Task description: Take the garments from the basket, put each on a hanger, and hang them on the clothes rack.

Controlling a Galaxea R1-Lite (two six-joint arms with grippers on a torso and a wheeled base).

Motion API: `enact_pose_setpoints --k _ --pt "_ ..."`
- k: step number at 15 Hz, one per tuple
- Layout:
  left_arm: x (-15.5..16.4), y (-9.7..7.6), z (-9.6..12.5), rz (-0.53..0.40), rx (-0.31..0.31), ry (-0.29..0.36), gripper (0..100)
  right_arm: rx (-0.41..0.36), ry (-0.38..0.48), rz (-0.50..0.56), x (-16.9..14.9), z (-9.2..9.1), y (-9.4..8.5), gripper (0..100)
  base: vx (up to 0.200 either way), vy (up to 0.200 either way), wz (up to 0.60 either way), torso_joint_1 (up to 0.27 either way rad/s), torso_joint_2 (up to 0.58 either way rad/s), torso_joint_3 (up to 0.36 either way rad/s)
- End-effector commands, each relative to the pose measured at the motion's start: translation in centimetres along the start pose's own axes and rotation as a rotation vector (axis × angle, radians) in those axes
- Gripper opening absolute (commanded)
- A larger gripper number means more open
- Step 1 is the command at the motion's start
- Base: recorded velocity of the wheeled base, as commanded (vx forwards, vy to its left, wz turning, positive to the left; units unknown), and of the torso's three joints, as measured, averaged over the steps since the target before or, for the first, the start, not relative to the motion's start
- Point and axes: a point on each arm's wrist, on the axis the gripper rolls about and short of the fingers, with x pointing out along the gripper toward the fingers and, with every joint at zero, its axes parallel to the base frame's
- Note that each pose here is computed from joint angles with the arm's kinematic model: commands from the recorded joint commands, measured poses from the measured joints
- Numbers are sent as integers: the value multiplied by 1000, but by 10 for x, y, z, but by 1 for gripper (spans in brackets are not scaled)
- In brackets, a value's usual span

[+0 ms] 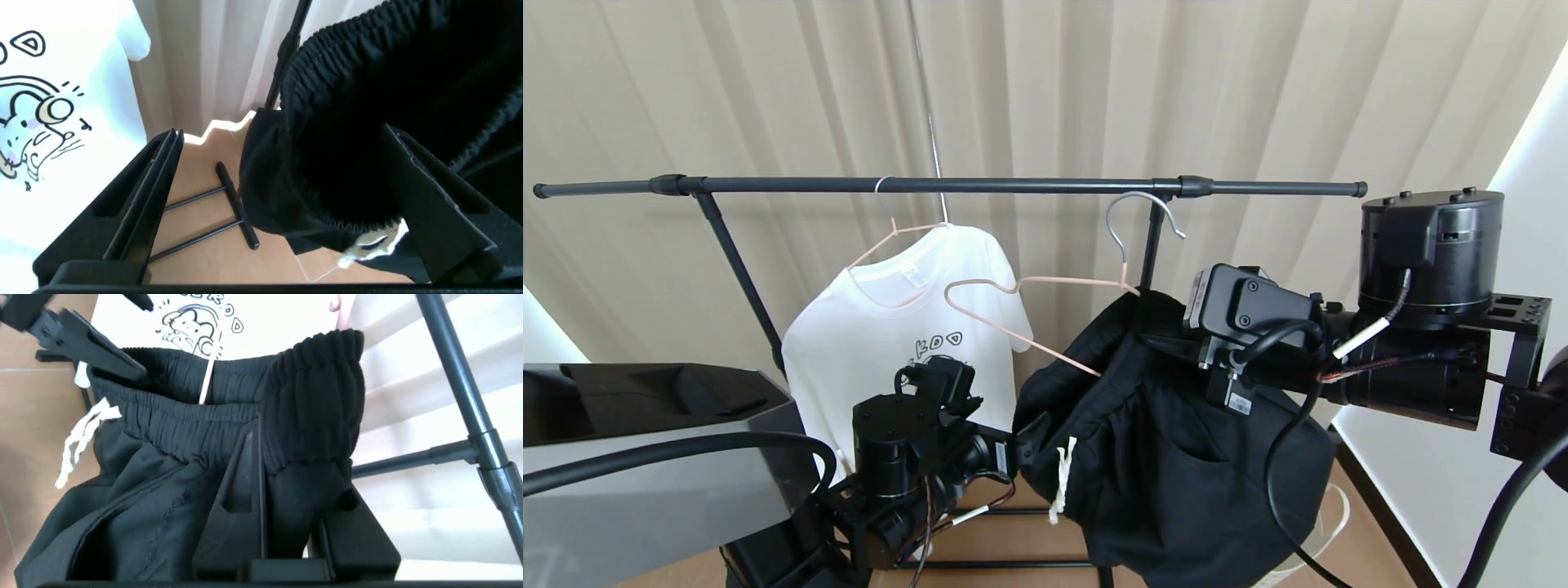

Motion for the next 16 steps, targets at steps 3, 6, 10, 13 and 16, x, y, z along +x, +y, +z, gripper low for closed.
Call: enact_pose_setpoints --k 3,6,10,13,16 --pt "3 1 -7 4 2 17 100 7 -12 -2 -5 3 1 0 0 0 0 0 0 0" --pt "4 1 -6 7 1 12 0 14 -4 7 -4 0 3 0 0 0 0 0 0 0" --pt "2 2 0 9 -2 -21 0 50 21 26 -5 -7 9 0 0 0 0 0 0 0" --pt "1 2 2 9 -2 -30 0 73 38 19 -5 -19 14 0 0 0 0 0 0 0" --pt "1 5 6 19 -3 -43 0 136 28 -14 -5 -37 26 0 0 0 0 0 0 0"
